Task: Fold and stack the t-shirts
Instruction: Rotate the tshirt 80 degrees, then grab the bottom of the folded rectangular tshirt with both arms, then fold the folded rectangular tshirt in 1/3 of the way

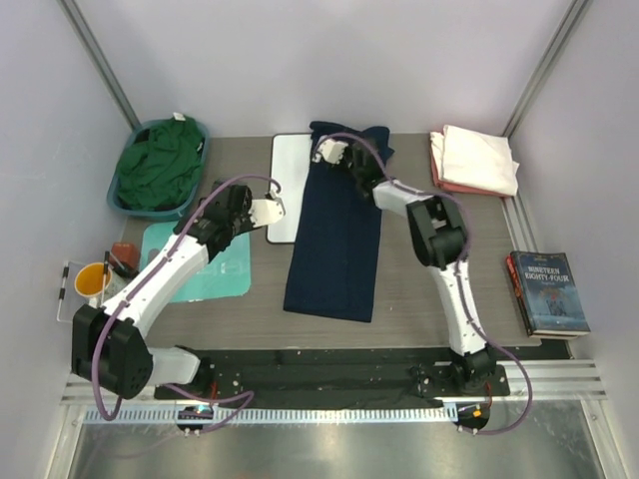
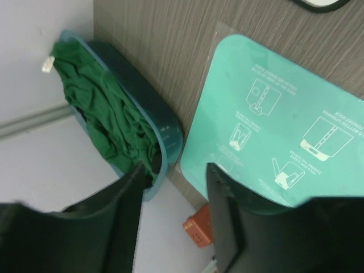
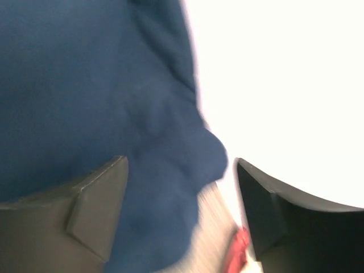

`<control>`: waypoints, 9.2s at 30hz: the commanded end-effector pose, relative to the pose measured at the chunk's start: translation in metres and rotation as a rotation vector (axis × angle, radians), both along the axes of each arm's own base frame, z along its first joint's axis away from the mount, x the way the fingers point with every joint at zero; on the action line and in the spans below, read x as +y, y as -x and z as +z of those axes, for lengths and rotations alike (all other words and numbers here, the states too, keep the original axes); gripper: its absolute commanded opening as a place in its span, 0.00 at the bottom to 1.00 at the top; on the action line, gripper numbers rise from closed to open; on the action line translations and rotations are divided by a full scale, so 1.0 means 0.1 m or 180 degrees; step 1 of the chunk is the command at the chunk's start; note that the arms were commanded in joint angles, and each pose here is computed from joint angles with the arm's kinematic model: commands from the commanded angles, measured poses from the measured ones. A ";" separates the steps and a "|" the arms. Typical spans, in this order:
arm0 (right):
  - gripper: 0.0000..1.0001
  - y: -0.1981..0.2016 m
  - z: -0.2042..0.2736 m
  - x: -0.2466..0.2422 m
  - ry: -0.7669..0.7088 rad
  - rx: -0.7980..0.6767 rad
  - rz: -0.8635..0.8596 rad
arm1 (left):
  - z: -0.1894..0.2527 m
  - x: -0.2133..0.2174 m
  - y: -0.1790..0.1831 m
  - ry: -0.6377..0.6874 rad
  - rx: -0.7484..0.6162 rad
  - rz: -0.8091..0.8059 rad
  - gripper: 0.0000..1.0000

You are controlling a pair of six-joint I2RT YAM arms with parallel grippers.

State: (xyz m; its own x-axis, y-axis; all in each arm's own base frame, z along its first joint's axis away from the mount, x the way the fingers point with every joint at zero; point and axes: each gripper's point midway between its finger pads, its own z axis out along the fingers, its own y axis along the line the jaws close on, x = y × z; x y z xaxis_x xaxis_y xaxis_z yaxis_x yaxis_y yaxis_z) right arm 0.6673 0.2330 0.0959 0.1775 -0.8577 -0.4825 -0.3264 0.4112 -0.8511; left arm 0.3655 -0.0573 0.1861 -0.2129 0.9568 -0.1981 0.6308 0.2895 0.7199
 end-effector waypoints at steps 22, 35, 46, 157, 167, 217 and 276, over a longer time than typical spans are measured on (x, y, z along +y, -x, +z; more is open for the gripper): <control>0.99 4.47 -0.09 -0.92 0.1612 0.1536 0.2597 | -1.13 -1.36 1.22 0.0094 -0.0441 -0.4344 0.54; 0.95 5.09 -0.68 -0.69 0.1762 0.1444 0.3306 | -1.56 -1.64 1.73 0.0525 -0.0260 -0.5546 0.54; 0.87 5.03 -0.77 -0.20 0.1475 0.1501 0.3294 | -1.60 -1.58 1.80 0.0465 -0.0051 -0.5678 0.51; 0.06 5.08 -0.72 -0.23 0.1480 0.2251 0.3061 | -1.87 -1.62 1.88 0.0367 0.0063 -0.5847 0.00; 0.01 5.06 -0.32 -0.07 0.1080 0.2567 0.2878 | -1.12 -1.77 1.69 0.0777 -0.0053 -0.5385 0.00; 0.01 4.82 0.71 0.00 0.0894 0.2209 0.2473 | 0.10 -1.91 1.62 0.1265 -0.0335 -0.5069 0.00; 0.61 4.61 0.09 0.00 0.0728 0.2735 0.2391 | -0.70 -1.51 1.31 0.0921 0.0080 -0.5239 0.40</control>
State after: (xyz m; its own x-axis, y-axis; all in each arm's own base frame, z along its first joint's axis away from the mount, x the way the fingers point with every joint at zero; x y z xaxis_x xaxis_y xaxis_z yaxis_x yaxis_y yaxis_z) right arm 0.2785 0.2327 0.1307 0.3993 -0.7907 -0.4641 -0.8725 -0.1722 -0.4572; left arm 0.3277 -0.2205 0.1730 0.8970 0.3170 -0.3082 0.4033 -0.3014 0.8640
